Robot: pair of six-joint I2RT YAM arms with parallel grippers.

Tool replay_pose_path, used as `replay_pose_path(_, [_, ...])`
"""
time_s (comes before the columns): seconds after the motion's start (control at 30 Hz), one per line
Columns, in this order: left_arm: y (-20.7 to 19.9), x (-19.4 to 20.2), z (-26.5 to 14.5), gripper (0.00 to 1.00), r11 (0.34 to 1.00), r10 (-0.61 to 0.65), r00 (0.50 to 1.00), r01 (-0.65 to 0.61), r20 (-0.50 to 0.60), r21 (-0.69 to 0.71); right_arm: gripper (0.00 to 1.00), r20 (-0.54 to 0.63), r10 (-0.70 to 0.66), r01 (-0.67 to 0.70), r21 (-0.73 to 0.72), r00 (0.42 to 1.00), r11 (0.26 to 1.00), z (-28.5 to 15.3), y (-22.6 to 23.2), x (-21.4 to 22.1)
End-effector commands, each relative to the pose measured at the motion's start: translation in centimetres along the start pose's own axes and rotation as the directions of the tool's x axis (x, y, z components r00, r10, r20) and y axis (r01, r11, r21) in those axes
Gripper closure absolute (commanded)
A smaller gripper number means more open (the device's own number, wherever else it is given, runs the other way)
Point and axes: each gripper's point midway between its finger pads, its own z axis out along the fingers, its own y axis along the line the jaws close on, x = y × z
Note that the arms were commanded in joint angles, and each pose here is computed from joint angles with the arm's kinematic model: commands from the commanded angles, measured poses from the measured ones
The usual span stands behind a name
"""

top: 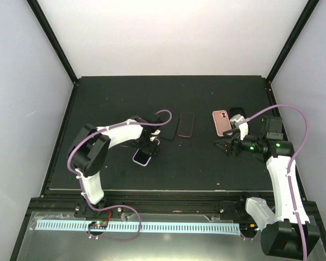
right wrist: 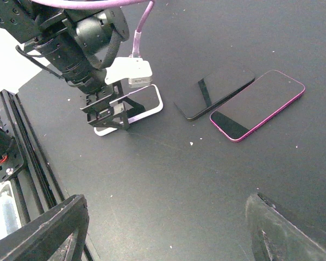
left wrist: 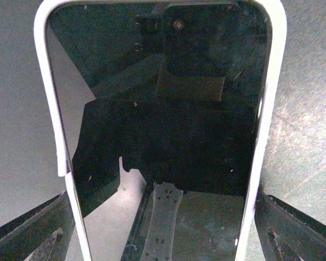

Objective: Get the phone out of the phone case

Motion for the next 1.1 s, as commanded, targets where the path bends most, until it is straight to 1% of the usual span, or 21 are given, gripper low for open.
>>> replay_pose_path(0.0, [-0.6, -1.5, -0.1, 0.08, 0.999, 0.024, 1.000, -0.024, 0.003, 0.034, 0.21, 0.016, -0.046, 0.046, 0.004, 0.999, 0.999, -0.3, 0.3, -0.7])
replay_pose_path(0.3, [0.0, -2.4, 0.9, 0.04, 1.000, 0.013, 1.000, -0.012, -0.017, 0.011, 0.21, 0.018, -0.057, 0.057, 0.006, 0.998, 0.998, -0.5, 0.5, -0.7])
replay_pose_path(0.47, [1.1, -2.7, 0.8, 0.03, 0.999, -0.029, 1.000, 0.029, -0.011, -0.034, 0.21, 0.019, -0.059, 0.059, 0.002, 0.998, 0.998, -0.5, 0.6, -0.7])
replay_pose_path(0.57, [2.3, -2.6, 0.5, 0.01, 0.993, -0.064, 0.998, 0.062, -0.020, -0.096, 0.21, 0.020, -0.062, 0.062, 0.001, 0.998, 0.998, -0.5, 0.7, -0.7])
replay_pose_path(0.73, [2.7, -2.9, 0.3, 0.01, 0.991, -0.063, 0.998, 0.061, -0.019, -0.121, 0.21, 0.020, -0.063, 0.063, 0.002, 0.998, 0.998, -0.5, 0.7, -0.7])
replay_pose_path(0.8, [2.6, -3.1, 0.7, 0.01, 0.992, -0.046, 0.999, 0.043, -0.026, -0.115, 0.20, 0.019, -0.062, 0.062, 0.002, 0.998, 0.998, -0.5, 0.7, -0.7])
replay_pose_path(0.9, [1.5, -3.3, 1.1, 0.02, 0.998, -0.012, 1.000, 0.011, -0.022, -0.060, 0.20, 0.019, -0.062, 0.062, 0.003, 0.998, 0.998, -0.5, 0.6, -0.7])
replay_pose_path(1.0, [0.5, -3.1, 1.0, 0.05, 1.000, 0.000, 1.000, 0.000, -0.022, 0.000, 0.20, 0.017, -0.061, 0.061, 0.003, 0.998, 0.998, -0.5, 0.6, -0.7])
replay_pose_path(1.07, [0.2, -2.7, 1.1, 0.07, 1.000, -0.005, 0.999, 0.006, -0.036, 0.017, 0.20, 0.018, -0.062, 0.062, 0.003, 0.998, 0.998, -0.5, 0.6, -0.7])
